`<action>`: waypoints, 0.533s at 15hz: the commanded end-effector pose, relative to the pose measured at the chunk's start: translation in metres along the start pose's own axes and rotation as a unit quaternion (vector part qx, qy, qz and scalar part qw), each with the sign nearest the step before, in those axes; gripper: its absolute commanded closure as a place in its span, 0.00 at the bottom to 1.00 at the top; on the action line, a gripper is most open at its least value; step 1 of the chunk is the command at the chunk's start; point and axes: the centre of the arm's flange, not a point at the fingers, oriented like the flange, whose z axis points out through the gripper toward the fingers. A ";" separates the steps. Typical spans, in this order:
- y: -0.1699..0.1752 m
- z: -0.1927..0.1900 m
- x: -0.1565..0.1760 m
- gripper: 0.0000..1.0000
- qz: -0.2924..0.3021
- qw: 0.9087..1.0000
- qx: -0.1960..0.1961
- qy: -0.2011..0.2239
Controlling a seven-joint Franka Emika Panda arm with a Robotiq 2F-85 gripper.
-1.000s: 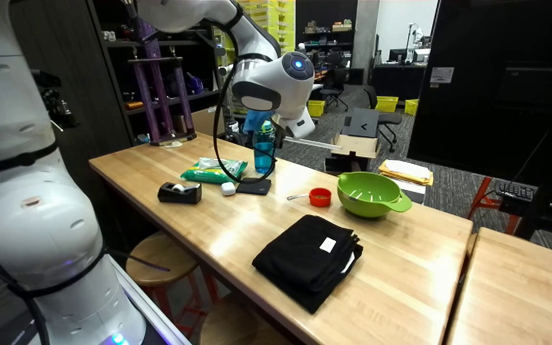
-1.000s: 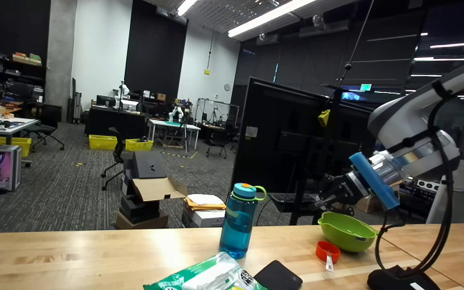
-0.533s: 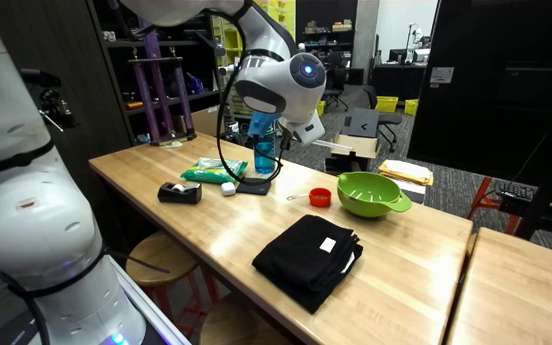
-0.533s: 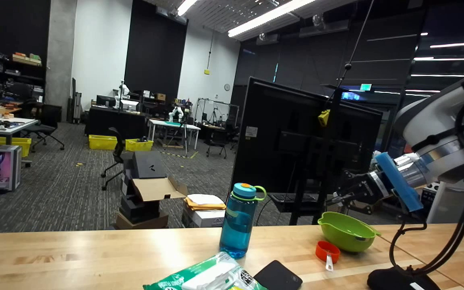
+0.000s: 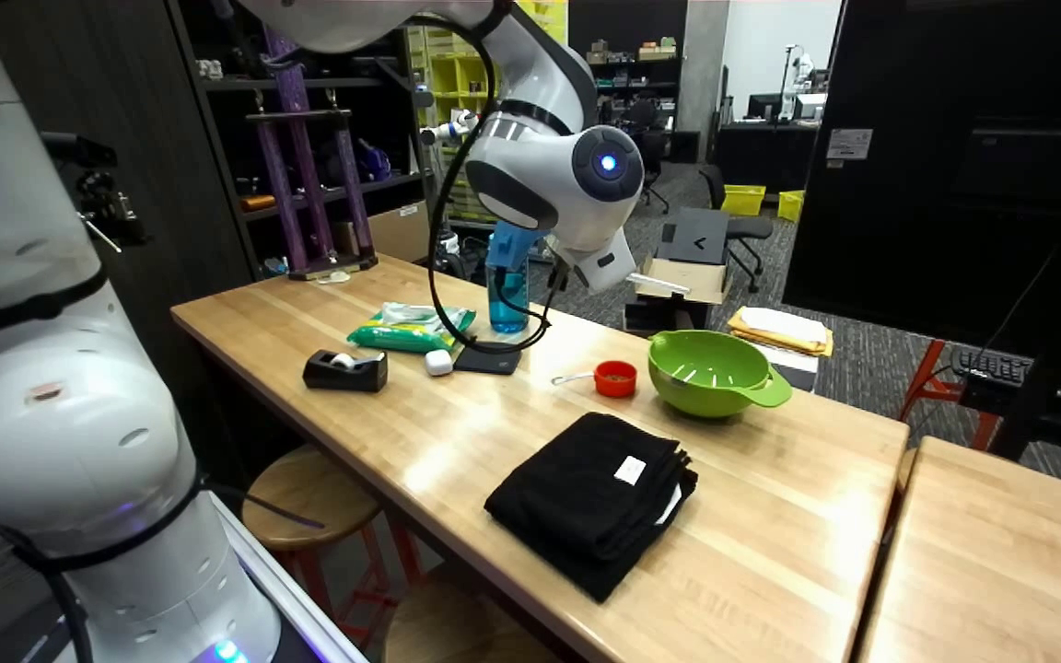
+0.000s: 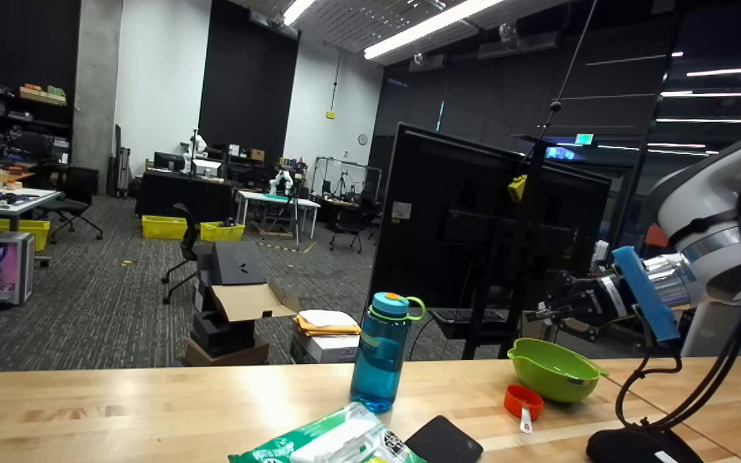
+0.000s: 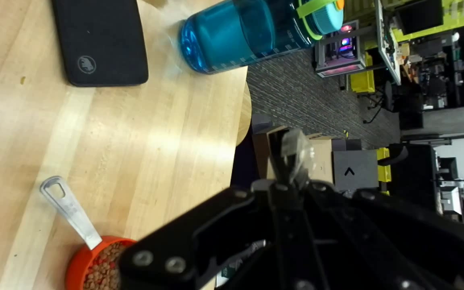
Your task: Remove the straw from the orange bowl and put it on the table
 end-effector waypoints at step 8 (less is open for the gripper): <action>0.026 -0.015 0.028 0.99 0.039 0.997 0.068 -0.011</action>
